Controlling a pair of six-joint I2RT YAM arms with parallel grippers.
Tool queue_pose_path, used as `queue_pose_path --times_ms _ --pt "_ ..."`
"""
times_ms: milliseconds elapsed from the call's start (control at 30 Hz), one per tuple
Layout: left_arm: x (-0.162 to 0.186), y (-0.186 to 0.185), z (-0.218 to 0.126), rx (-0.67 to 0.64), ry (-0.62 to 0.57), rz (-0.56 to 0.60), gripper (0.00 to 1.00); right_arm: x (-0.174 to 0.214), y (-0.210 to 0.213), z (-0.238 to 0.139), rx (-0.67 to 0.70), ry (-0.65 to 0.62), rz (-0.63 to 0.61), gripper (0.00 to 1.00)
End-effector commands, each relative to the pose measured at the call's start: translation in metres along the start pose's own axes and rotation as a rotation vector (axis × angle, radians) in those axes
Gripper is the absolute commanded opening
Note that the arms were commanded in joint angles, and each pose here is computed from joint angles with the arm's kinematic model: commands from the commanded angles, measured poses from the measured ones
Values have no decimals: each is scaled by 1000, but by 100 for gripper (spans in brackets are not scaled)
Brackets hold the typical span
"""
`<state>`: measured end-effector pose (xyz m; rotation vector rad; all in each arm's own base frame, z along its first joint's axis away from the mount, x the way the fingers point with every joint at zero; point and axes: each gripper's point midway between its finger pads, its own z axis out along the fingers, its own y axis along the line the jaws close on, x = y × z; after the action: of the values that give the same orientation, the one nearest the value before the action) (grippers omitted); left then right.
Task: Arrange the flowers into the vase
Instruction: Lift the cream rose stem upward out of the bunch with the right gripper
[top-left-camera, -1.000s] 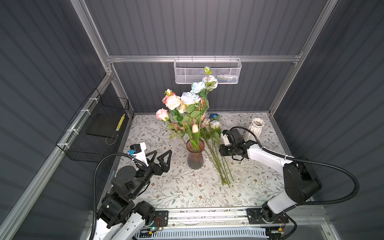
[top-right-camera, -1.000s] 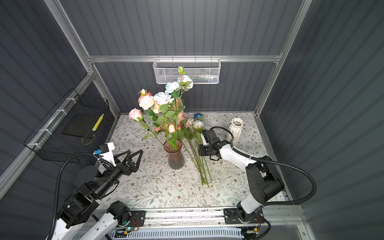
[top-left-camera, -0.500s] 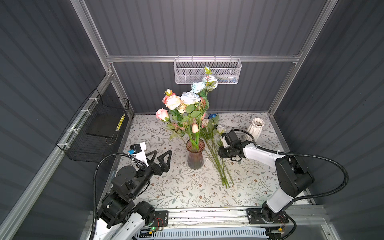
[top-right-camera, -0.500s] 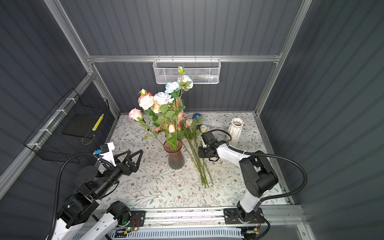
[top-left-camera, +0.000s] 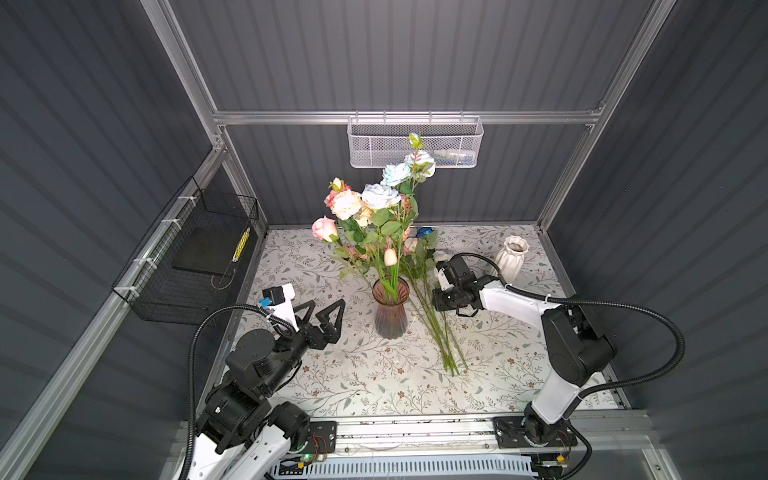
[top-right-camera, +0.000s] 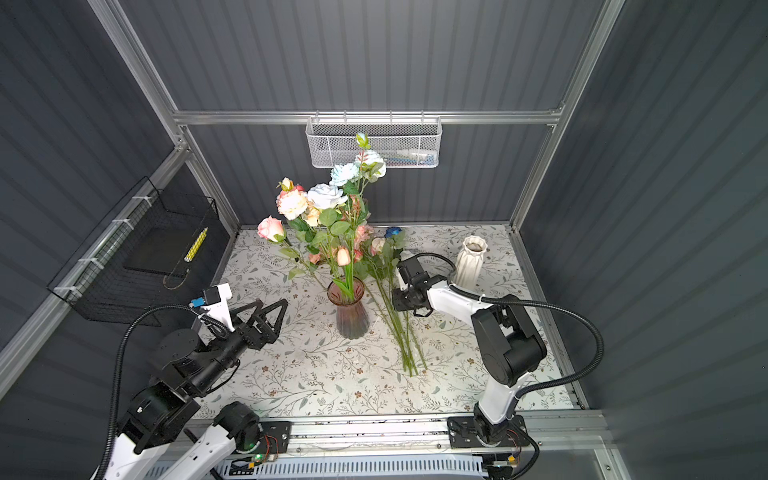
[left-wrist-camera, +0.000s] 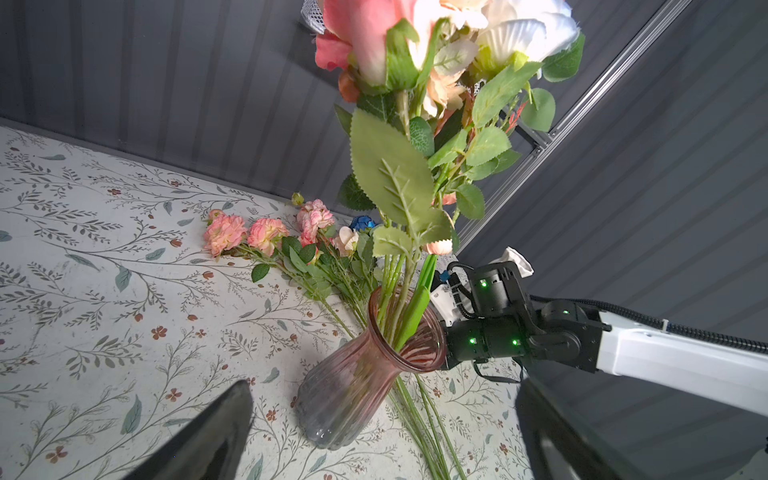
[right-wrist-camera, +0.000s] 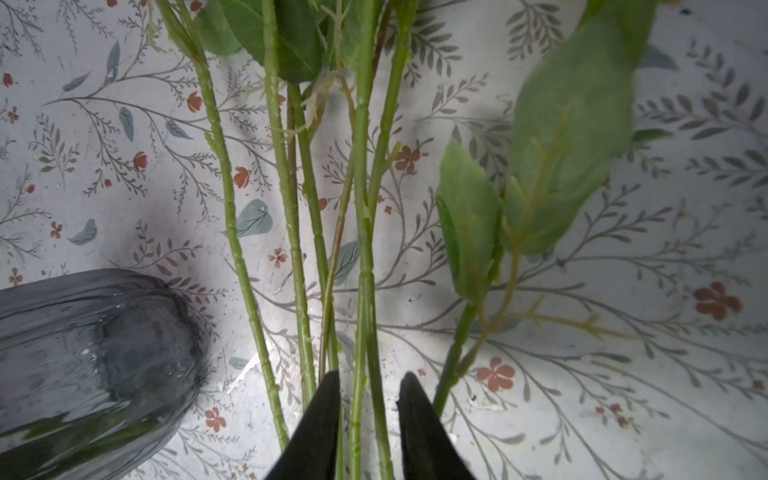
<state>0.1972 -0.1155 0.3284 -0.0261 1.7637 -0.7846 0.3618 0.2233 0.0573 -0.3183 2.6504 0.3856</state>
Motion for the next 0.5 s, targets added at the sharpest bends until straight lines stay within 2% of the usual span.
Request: queue_pose_path --times_ms 0,100,200,333,467 --pt "-1 2 1 -12 -4 24 100 5 -1 10 10 48 -22 26" --pt "-2 2 0 -14 -2 30 100 5 -2 14 13 58 -26 22" --pt "-2 2 0 -15 -3 30 100 0 2 9 -2 37 -36 12" --pt "-2 2 -1 -15 -6 28 100 -15 9 -19 -29 -57 -47 4" --pt "-4 0 -2 -9 -12 24 100 -23 18 -55 -68 -163 -40 0"
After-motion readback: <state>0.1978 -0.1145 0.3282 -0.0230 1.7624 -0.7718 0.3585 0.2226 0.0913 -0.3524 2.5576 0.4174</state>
